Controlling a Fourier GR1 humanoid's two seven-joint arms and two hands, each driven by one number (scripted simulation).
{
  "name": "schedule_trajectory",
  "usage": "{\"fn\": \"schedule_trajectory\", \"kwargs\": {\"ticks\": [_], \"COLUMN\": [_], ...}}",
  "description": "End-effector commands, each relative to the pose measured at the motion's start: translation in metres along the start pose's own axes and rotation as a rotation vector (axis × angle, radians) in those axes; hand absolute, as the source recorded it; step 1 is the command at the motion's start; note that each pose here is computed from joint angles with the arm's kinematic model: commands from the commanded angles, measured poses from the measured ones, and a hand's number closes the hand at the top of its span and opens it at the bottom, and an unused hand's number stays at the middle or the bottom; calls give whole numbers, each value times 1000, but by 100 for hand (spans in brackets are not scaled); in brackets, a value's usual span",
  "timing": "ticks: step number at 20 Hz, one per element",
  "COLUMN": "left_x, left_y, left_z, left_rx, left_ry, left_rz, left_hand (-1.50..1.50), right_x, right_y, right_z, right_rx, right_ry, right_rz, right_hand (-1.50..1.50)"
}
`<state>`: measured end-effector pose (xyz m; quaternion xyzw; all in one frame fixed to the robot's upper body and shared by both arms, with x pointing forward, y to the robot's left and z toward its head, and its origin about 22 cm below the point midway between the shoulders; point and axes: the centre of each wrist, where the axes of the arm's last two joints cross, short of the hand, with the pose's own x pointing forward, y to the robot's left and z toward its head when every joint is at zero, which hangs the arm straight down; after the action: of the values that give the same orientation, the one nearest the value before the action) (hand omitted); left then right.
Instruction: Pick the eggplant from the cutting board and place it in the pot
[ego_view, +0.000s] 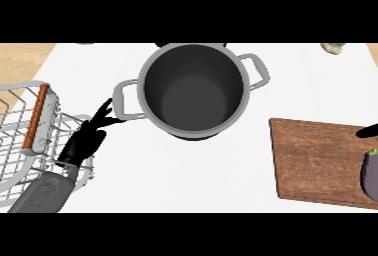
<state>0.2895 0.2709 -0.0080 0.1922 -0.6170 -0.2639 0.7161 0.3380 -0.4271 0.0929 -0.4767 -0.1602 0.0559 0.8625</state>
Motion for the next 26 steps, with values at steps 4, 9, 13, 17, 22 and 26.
{"fn": "schedule_trajectory", "kwargs": {"ticks": [4,9,13,17,22,26], "left_x": [0,-11,-9,2,-16,-2], "left_y": [23,23,17,21,36,41], "left_z": [-9,-10,-15,-23,-15,-27], "left_rx": [125,139,137,141,167,186], "left_ry": [171,187,204,201,223,224], "left_rz": [205,189,195,207,191,227], "left_hand": [0,0,0,0,0,0], "right_x": [25,36,42,36,41,42], "right_y": [-17,-7,-12,-12,-14,18], "right_z": [2,-2,-5,-15,-18,-18], "right_rx": [237,446,476,482,497,539], "right_ry": [200,265,311,386,413,409], "right_rz": [245,255,303,326,340,380], "right_hand": [-150,-150,-150,-150,-150,-150]}}
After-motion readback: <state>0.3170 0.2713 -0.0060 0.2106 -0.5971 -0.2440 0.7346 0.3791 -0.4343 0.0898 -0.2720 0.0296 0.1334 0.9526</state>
